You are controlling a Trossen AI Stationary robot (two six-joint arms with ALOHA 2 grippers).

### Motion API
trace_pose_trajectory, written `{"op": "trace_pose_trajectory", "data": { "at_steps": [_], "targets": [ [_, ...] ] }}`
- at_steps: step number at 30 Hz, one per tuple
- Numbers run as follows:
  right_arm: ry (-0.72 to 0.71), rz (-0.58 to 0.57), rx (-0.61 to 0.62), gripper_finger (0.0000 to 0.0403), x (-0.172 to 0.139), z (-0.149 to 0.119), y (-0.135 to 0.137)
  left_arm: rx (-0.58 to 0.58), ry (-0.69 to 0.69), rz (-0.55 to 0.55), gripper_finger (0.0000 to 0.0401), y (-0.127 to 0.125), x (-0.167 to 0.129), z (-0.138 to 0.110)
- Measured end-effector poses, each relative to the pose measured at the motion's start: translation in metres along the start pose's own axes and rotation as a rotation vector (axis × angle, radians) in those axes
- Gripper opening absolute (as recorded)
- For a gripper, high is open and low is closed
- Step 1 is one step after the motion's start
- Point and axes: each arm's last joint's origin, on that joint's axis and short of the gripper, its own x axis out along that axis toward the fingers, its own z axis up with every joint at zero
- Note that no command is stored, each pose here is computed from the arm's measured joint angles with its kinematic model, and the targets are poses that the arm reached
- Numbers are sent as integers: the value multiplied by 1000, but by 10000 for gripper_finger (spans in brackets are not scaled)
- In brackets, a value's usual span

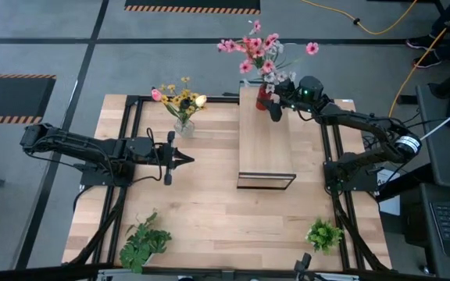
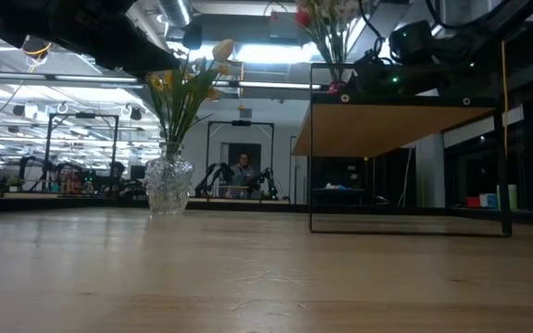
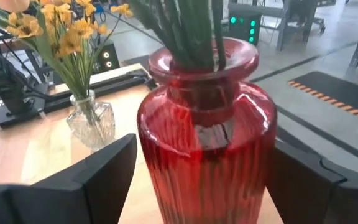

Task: Pick and place flowers into a vace then onto a shelf
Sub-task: Put the red vase on the shelf, then put the transparent vase on the shelf

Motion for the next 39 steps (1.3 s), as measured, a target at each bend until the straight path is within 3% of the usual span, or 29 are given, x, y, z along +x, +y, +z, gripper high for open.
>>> {"op": "trace_pose_trajectory", "data": {
  "at_steps": [11, 25, 30, 35, 39],
  "targets": [
    [6, -1, -25, 322, -27, 16, 11, 0, 0, -1, 3, 0, 0, 0],
    [20, -138, -72, 323, -49, 25, 15, 0, 0, -1, 1, 0, 0, 0],
    [24, -133, -69, 323, -67, 30, 22, 0, 0, -1, 5, 0, 0, 0],
    [39, -53, -19, 321, -77, 32, 33, 0, 0, -1, 4, 0, 0, 0],
    [56, 1, -58, 283, -79, 31, 48, 0, 0, -1, 1, 0, 0, 0]
  ]
}}
